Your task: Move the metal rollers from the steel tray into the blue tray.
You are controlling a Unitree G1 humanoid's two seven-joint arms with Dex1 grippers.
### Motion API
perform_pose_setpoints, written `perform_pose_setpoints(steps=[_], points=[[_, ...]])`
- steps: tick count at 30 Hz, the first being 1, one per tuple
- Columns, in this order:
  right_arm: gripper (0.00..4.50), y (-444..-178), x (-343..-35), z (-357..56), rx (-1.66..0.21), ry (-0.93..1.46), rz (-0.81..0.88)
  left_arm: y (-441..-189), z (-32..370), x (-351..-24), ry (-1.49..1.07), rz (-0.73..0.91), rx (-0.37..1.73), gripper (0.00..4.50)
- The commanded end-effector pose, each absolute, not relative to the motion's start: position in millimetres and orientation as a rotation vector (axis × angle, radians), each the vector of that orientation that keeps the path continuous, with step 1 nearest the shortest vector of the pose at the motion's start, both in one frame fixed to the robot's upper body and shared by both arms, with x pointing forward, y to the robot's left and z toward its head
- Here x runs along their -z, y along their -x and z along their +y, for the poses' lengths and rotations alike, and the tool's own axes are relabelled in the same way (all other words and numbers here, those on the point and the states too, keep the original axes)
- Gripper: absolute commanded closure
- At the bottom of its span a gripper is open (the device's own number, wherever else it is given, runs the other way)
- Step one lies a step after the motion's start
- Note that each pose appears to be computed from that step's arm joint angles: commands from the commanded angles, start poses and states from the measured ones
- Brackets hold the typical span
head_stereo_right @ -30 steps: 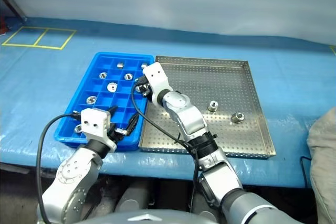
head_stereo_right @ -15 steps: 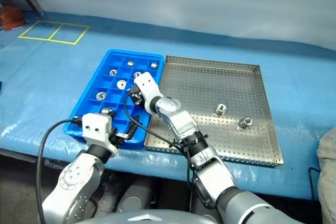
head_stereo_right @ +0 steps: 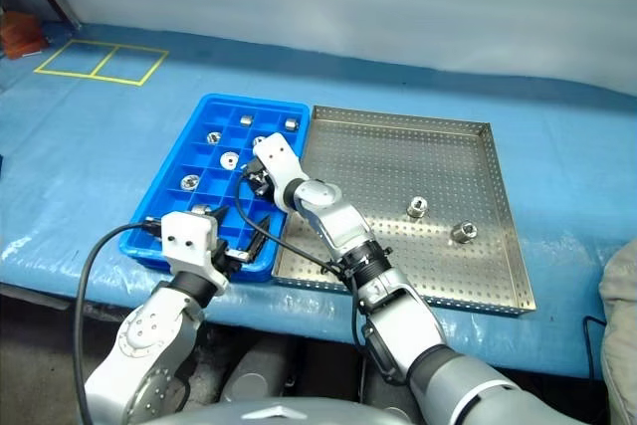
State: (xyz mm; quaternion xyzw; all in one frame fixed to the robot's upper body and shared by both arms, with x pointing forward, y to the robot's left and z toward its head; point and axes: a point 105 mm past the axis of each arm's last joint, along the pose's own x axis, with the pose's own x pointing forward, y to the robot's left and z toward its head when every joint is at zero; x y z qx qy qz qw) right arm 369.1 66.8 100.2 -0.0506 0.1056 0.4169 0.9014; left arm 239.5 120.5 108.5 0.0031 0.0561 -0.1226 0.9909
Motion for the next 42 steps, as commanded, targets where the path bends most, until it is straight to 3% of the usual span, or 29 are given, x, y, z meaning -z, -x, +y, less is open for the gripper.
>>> perform_pose_setpoints(steps=[1, 8, 23, 31, 32, 38, 42], points=[[2.79, -359.3, -122.5, 96.4, -0.939, 0.069, 0.150, -233.3, 125.2, -122.6, 0.000, 0.058, 0.203, 0.51], [2.79, -362.7, -124.4, 97.7, -0.936, 0.065, 0.141, -227.6, 129.4, -121.8, 0.005, 0.062, 0.167, 0.51], [2.79, -382.1, -113.8, 48.5, -0.784, 0.071, 0.170, -233.8, 118.3, -119.2, 0.012, 0.071, 0.232, 0.51], [2.79, -374.7, -104.4, 35.0, -0.776, 0.060, 0.217, -236.3, 115.5, -118.5, 0.010, 0.075, 0.254, 0.51], [2.06, -372.8, -99.9, 35.1, -0.778, 0.068, 0.232, -236.4, 115.1, -118.5, 0.009, 0.075, 0.257, 0.51], [0.13, -364.6, -103.0, 39.6, -0.786, 0.068, 0.218, -237.1, 113.9, -118.8, 0.004, 0.077, 0.268, 0.51], [0.02, -366.7, -121.8, 24.6, -0.738, 0.055, 0.154, -238.7, 112.6, -119.3, 0.000, 0.076, 0.282, 0.51]])
